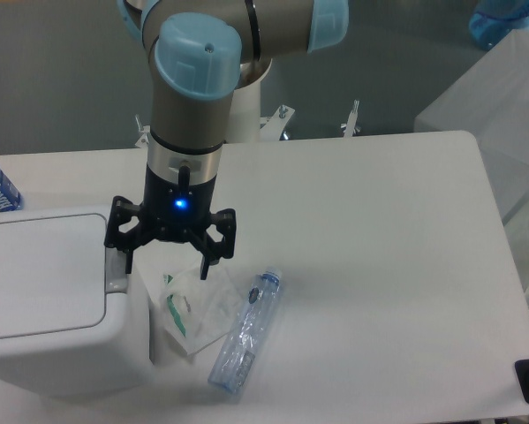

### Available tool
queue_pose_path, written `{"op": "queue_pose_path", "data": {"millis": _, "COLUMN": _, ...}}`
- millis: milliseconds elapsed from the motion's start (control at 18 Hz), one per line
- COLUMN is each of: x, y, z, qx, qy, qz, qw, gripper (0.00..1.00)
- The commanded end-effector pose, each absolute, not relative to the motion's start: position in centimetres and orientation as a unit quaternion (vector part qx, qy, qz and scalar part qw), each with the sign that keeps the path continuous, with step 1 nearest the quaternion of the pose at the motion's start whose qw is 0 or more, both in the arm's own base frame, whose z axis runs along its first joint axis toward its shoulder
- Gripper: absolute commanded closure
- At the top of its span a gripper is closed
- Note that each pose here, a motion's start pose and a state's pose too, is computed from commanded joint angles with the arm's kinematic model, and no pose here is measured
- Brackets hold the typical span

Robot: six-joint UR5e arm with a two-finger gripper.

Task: Open the trash can
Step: 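Push the lid edge down to swing the lid open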

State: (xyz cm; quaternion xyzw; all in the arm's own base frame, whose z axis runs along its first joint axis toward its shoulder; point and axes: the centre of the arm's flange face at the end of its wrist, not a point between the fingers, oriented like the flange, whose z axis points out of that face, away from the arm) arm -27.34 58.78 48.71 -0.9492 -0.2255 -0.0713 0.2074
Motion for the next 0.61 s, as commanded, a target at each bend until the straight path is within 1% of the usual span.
{"op": "queue_pose_path", "data": {"millis": 611, "x": -26.38, "y": 59.26, "z": 48.53, "qx": -0.951, "qy": -0.218, "qz": -0.073, "qw": 0.205, "gripper": 0.0}}
